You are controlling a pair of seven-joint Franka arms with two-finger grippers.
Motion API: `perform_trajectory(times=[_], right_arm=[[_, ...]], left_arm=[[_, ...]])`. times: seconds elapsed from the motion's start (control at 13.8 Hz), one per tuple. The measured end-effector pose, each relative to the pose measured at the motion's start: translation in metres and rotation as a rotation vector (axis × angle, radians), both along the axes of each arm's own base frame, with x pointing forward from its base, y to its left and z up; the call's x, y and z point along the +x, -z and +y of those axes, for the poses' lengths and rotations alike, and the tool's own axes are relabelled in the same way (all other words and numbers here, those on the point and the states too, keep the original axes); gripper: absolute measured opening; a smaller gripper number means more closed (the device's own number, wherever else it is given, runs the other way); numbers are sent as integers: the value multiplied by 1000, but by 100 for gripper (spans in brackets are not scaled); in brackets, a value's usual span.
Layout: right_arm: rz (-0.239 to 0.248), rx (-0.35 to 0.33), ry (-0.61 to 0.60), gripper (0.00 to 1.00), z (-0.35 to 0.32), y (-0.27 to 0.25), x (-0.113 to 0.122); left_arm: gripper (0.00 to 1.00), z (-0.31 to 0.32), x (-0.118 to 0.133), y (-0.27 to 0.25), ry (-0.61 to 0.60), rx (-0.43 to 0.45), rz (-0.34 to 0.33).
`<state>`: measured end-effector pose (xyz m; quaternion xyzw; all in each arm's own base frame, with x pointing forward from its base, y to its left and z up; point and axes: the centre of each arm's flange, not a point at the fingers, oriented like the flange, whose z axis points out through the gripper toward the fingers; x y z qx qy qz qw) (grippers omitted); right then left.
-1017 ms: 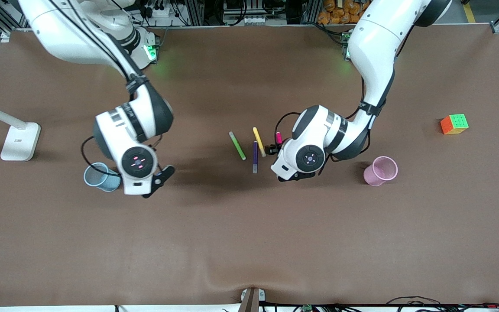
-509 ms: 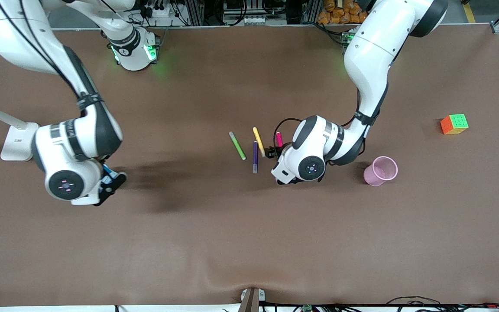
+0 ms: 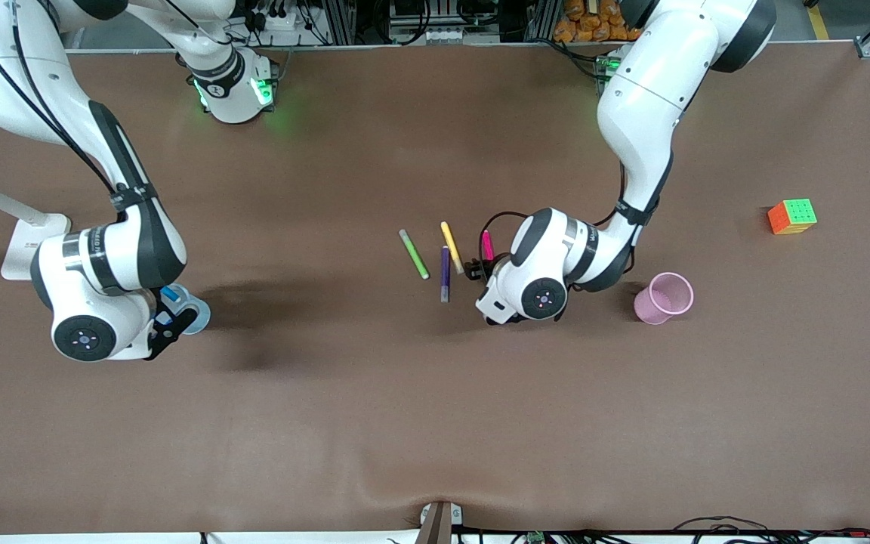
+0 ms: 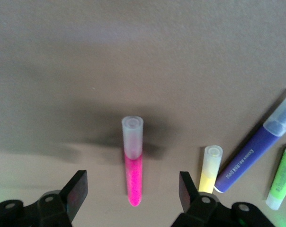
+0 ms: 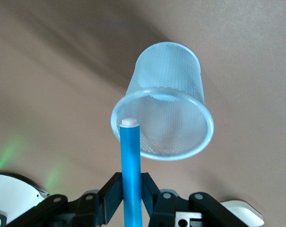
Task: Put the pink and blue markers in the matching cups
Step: 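Drop the blue marker into the blue cup while the left gripper carries pink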
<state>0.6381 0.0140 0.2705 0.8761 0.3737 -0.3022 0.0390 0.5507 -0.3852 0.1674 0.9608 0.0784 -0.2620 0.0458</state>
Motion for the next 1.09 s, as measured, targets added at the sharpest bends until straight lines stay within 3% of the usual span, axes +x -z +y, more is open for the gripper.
perform_trajectory(times=[0.8,1.02,1.09], right_arm=[[-43,4,-9,23,-7,18,8],[-43,6,-10,23,-6,21,8],[-41,7,-11,23,-5,22,8]], left_arm=[[56,-5,-6,15,-26,22,7],[23,-4,-6,16,-27,25,10],[17,-3,-6,16,-27,26,12]])
